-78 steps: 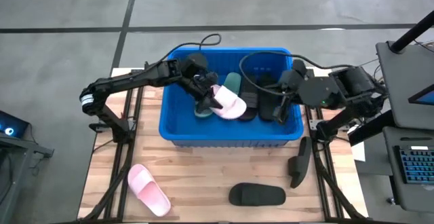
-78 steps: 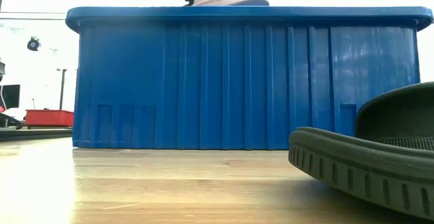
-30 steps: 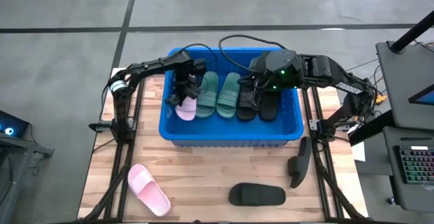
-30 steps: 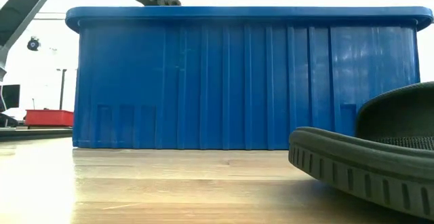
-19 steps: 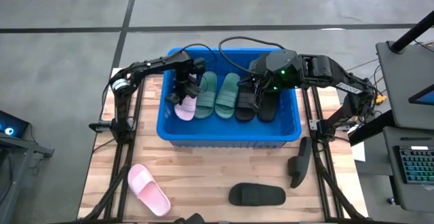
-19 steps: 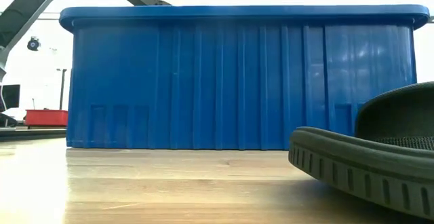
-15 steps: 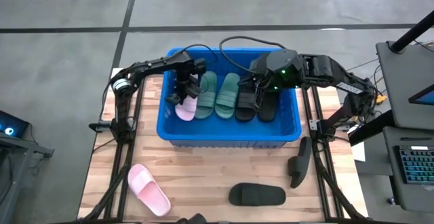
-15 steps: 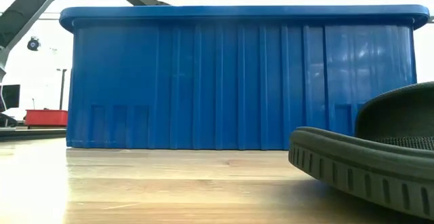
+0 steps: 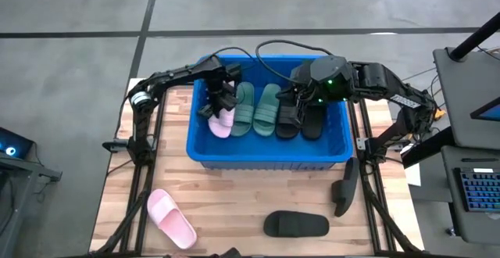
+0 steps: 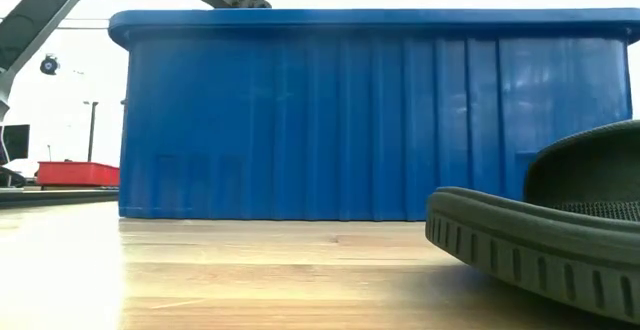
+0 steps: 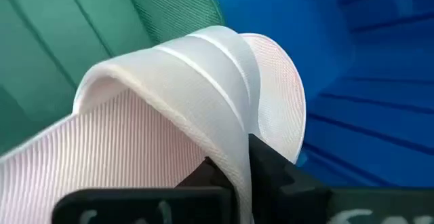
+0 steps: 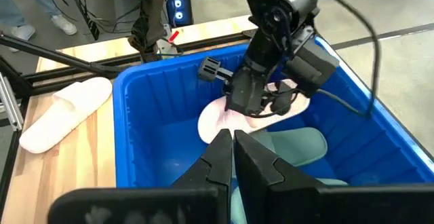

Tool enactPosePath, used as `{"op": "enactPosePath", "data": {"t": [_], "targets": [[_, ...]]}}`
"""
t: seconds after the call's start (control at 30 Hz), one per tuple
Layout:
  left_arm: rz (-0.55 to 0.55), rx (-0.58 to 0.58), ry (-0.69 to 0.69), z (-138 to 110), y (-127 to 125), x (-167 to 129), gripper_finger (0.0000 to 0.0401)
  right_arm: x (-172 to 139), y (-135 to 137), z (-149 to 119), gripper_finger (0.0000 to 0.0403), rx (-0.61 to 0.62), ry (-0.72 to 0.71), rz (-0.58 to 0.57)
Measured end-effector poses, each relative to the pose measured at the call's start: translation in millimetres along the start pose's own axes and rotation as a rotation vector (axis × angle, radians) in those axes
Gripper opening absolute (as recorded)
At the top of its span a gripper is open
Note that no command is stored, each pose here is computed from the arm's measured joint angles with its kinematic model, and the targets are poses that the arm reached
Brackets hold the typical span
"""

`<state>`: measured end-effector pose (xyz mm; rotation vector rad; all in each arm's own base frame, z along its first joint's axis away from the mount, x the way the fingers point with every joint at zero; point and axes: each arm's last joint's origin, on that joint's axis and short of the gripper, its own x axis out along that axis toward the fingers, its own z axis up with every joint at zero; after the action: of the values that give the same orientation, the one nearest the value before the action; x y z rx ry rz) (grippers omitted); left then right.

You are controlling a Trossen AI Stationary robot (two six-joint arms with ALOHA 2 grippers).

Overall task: Pick and place slides into bin
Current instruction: Put the pink slipper into the blue bin

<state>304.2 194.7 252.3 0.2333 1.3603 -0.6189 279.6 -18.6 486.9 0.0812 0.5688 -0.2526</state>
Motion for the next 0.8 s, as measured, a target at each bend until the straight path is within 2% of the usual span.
{"op": "enactPosePath", "data": {"t": [0.17,0.4,0.8], "targets": [[0.009,-0.026,0.009,1,-1,-10,0.0,0,0,0,0.0008,0.0,0.0,0.0],[-0.015,-0.075,0.033,-4,-3,-7,0.0,0,0,1,0.0008,0.016,-0.007,0.001],[-0.114,-0.153,0.063,-14,7,17,0.0,1,0,0,0.0008,0.051,-0.003,0.003]]}}
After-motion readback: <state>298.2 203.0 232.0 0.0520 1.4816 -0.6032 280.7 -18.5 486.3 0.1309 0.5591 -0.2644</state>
